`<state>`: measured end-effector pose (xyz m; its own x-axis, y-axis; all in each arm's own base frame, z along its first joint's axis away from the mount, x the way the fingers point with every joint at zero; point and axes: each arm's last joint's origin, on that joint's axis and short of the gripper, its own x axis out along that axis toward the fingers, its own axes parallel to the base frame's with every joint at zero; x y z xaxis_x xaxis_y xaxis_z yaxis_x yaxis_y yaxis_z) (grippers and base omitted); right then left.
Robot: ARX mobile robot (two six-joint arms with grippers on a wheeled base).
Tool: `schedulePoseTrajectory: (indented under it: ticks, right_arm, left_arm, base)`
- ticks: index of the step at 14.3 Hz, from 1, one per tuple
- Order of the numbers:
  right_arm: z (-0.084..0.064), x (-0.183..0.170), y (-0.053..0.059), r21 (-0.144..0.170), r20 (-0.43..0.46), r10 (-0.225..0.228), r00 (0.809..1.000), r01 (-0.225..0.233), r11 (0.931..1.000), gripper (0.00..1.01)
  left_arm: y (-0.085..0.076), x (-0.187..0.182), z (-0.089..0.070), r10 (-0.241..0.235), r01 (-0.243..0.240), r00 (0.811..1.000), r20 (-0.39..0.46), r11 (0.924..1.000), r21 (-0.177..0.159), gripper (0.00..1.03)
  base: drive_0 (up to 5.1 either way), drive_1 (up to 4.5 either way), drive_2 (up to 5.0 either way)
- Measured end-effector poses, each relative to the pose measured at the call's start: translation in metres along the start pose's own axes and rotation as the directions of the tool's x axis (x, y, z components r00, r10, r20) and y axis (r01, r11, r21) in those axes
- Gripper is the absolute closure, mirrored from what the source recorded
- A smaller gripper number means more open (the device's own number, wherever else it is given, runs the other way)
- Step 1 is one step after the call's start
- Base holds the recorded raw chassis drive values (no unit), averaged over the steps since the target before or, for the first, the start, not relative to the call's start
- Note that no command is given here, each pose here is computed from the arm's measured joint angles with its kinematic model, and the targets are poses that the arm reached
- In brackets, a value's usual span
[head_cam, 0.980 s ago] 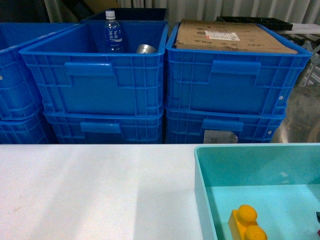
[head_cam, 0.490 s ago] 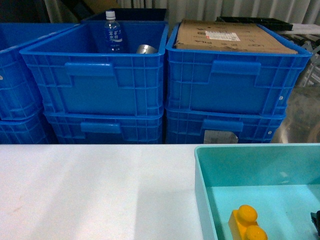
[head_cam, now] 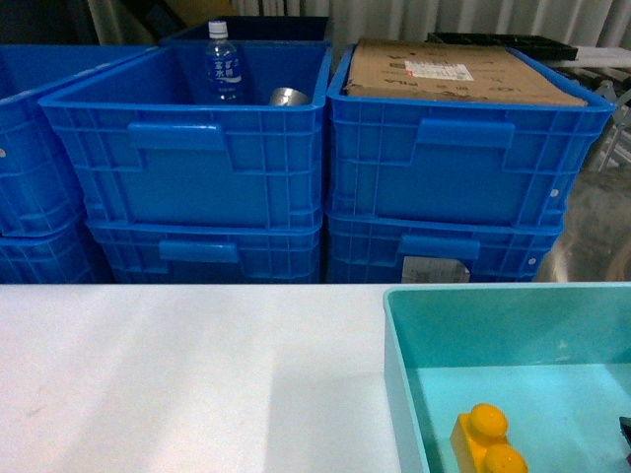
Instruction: Pick red block from blue box to shelf
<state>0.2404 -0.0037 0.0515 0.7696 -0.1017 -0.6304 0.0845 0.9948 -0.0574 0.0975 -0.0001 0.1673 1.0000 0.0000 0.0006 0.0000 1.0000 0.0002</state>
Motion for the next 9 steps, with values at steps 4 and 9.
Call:
schedulePoseTrajectory:
  ticks: [4,9]
  right_arm:
    - [-0.009,0.007,0.003,-0.003,-0.004,0.004,1.0,-0.004,1.0,0.59]
    - [-0.01,0.007,0.003,-0.004,0.011,0.025,1.0,-0.025,0.9997,0.71]
  left_arm:
    - [0.0,0.0,0.0,0.0,0.0,1.0,0.0,1.0,0.0,0.05]
    - [0.0,0.0,0.0,0.0,0.0,1.0,0.0,1.0,0.0,0.05]
  base:
    - [0.0,0.0,0.0]
    - [0.0,0.0,0.0]
